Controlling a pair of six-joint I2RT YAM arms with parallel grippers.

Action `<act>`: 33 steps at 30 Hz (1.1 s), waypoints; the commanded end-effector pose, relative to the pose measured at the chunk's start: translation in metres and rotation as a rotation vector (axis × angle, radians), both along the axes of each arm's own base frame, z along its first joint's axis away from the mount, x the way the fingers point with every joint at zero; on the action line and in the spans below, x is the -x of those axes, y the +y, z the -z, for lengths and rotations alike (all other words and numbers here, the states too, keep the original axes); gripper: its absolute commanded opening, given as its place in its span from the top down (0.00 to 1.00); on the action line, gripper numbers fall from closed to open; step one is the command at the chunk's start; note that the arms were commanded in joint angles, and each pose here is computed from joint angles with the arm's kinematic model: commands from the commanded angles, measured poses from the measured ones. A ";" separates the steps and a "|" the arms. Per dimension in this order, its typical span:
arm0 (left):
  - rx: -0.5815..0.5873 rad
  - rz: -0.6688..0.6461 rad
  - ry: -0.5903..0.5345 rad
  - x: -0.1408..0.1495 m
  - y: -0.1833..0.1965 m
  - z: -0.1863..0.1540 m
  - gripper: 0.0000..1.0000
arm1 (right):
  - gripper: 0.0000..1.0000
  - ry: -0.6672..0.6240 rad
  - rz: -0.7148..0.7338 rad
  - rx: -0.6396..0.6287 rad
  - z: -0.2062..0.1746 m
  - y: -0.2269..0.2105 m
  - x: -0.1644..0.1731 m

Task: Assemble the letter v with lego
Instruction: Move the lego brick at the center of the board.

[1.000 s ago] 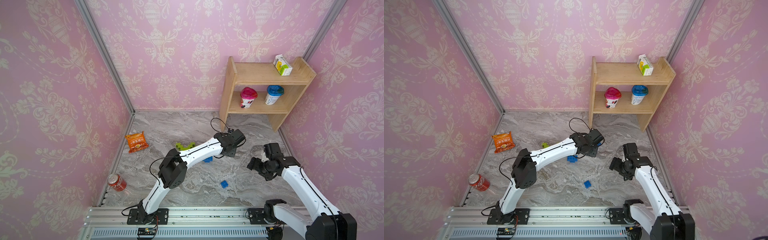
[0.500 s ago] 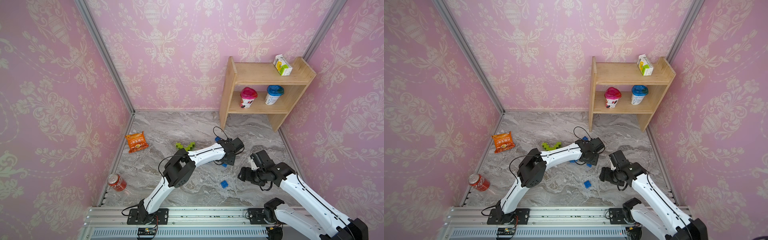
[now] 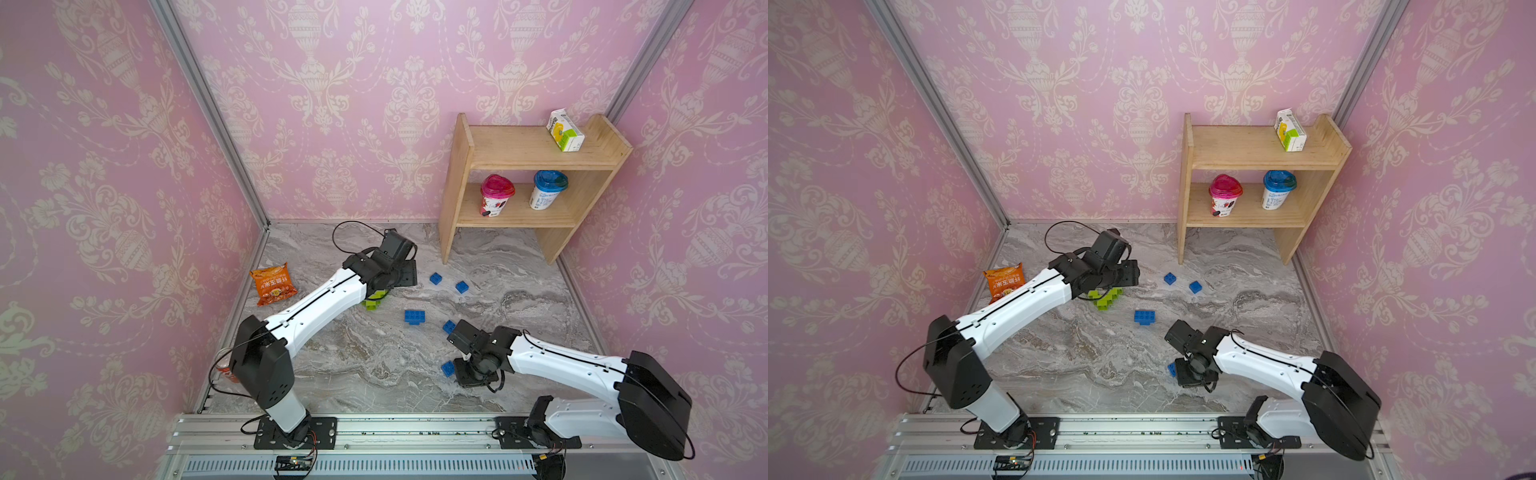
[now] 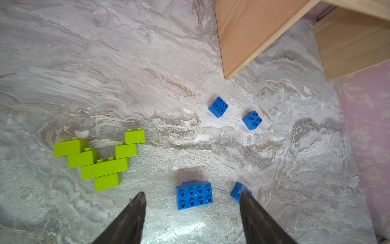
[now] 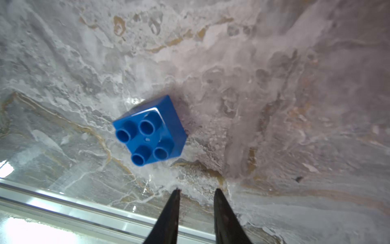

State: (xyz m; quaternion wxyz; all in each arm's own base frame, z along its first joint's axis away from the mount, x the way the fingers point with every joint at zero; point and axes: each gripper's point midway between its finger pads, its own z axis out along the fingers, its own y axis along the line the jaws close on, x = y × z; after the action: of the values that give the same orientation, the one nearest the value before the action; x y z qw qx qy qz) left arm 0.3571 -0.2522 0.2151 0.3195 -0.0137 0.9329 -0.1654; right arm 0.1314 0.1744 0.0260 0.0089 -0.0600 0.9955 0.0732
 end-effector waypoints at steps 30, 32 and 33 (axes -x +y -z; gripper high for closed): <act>0.081 -0.046 0.037 0.001 0.052 0.051 0.30 | 0.46 -0.152 -0.407 0.144 -0.054 0.000 -0.142; 0.083 -0.048 0.039 0.000 0.053 0.053 0.30 | 0.46 -0.140 -0.433 0.169 -0.045 -0.001 -0.148; 0.084 -0.049 0.041 0.000 0.054 0.053 0.30 | 0.46 -0.131 -0.439 0.181 -0.040 -0.003 -0.151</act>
State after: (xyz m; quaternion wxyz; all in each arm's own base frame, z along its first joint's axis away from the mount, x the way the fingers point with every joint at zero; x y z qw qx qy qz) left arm 0.3570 -0.1981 0.1701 0.3112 -0.0639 0.9283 -0.1932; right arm 0.2790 0.1777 0.0731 0.0700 -0.2155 0.9740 0.0048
